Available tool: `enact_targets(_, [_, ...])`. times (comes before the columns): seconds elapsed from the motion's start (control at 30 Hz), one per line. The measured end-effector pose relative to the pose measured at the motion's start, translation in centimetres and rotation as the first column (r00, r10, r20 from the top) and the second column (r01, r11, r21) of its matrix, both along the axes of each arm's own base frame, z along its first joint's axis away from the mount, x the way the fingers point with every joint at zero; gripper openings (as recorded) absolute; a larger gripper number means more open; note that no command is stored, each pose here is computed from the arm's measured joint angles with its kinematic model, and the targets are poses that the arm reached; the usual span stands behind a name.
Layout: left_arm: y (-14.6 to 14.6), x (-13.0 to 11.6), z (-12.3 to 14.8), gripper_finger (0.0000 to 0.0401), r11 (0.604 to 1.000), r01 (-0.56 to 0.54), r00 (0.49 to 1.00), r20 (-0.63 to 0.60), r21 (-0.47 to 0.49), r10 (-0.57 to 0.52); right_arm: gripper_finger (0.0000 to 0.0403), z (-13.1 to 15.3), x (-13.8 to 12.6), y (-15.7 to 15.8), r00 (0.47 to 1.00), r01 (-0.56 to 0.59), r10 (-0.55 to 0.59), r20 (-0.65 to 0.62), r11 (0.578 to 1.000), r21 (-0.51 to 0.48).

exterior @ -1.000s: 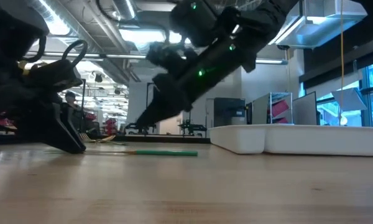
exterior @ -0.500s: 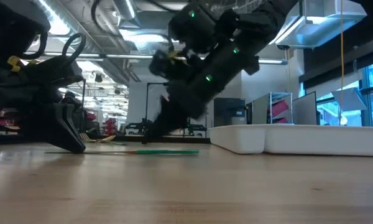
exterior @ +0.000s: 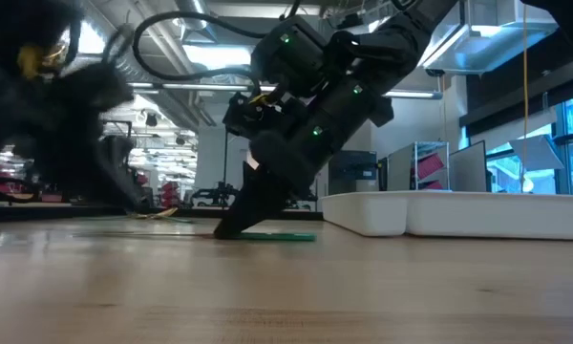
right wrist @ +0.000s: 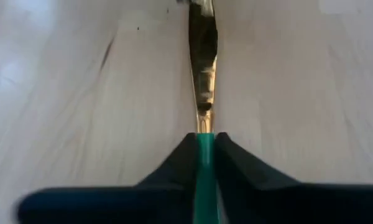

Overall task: Sort silverware
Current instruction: Put the green knife into the silverware tray

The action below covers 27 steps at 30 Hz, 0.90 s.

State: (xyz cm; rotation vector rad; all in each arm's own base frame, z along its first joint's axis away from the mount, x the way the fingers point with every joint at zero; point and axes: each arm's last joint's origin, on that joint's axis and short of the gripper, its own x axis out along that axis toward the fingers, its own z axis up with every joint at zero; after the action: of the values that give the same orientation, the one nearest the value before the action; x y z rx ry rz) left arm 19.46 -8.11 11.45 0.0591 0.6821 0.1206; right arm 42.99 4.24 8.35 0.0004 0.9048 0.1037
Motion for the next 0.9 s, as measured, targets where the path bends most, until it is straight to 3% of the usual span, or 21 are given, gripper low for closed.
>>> enact_targets(0.1, [-0.2, 0.4, 1.8, 0.0004, 1.000, 0.021, 0.997, 0.075, 0.022, -0.023, 0.0015, -0.2, -0.2, -0.3, 1.000, 0.004, -0.004, -0.017, 1.000, 0.027])
enact_targets(0.27, [0.0, 0.2, 4.1, 0.0005, 0.998, 0.038, 0.984, 0.174, 0.043, -0.045, 0.0020, -1.1, -0.9, -0.3, 0.998, 0.019, -0.021, 0.066, 0.999, 0.025])
enact_targets(0.4, [-0.3, 0.0, 4.3, 0.0035, 0.996, 0.076, 0.982, 0.170, 0.042, -0.082, 0.0005, -1.9, -1.8, -0.4, 0.981, 0.036, -0.048, 0.189, 0.997, 0.065])
enact_targets(0.7, [0.1, 0.8, 1.2, 0.0177, 1.000, 0.002, 0.999, 0.040, 0.018, -0.003, 0.0000, -2.6, -2.7, -0.4, 0.959, 0.059, -0.083, 0.272, 0.994, 0.097])
enact_targets(0.9, [0.8, 1.1, -1.4, 0.0209, 0.998, -0.050, 0.995, -0.079, 0.047, 0.053, 0.0000, -1.6, -2.4, -0.2, 0.954, 0.034, -0.050, 0.294, 0.998, 0.059])
